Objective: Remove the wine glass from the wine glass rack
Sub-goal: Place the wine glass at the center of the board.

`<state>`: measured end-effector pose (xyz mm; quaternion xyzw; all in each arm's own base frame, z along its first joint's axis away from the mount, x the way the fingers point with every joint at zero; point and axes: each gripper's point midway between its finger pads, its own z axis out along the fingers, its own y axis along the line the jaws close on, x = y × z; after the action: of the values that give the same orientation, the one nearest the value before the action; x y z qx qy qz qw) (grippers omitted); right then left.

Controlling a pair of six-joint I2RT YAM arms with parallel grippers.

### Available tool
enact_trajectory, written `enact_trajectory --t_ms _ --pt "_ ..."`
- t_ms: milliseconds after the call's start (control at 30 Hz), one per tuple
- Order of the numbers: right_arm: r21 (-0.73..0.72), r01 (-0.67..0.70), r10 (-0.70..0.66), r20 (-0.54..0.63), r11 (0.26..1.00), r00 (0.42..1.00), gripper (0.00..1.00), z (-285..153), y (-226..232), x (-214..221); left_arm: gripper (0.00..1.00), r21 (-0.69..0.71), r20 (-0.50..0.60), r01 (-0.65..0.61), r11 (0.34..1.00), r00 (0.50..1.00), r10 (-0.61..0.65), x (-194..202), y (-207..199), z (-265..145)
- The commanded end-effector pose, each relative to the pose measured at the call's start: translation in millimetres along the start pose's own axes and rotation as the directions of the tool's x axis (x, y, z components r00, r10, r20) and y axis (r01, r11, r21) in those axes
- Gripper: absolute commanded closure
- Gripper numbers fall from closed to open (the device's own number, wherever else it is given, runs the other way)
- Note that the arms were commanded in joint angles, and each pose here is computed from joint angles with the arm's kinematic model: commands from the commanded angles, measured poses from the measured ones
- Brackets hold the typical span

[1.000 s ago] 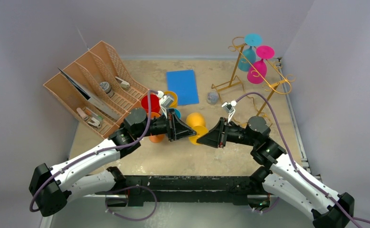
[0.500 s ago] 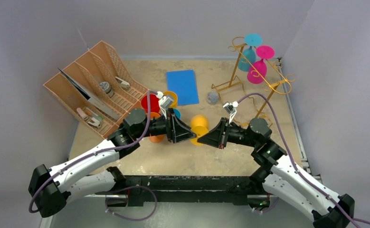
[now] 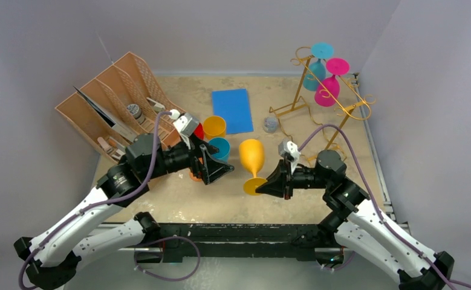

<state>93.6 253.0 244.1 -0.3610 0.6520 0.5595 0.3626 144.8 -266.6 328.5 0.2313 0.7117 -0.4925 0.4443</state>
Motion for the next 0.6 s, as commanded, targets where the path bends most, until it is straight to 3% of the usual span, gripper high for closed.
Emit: enact_trajectory --t_ms 0,100,233,400,567 --pt "-0.187 0.445 -0.449 0.024 0.876 0.893 1.0 -7.2 19.2 5.4 0.03 -0.113 -0.101 -0.088 0.99 0.992 0.076 3.0 16.5 -8.6" --pt "-0.312 0.626 -0.649 0.039 0.715 0.76 1.0 -16.3 28.9 23.1 0.03 -0.095 -0.108 -0.087 0.992 0.991 0.077 0.0 12.9 -4.2" --pt "-0.373 0.752 -0.799 0.047 0.543 0.6 1.0 -26.5 27.2 40.1 0.03 -0.068 -0.106 -0.108 0.992 0.989 0.1 -4.7 8.7 0.1" --pt "-0.353 0.794 -0.834 0.066 0.494 0.548 1.0 -26.0 23.2 41.4 0.03 -0.04 -0.12 -0.126 0.991 0.985 0.121 -9.4 4.7 6.9" --pt "-0.346 0.807 -0.828 0.129 0.478 0.546 1.0 -22.8 27.3 41.9 0.03 -0.023 -0.151 -0.128 0.991 0.981 0.123 -9.2 5.4 16.0"
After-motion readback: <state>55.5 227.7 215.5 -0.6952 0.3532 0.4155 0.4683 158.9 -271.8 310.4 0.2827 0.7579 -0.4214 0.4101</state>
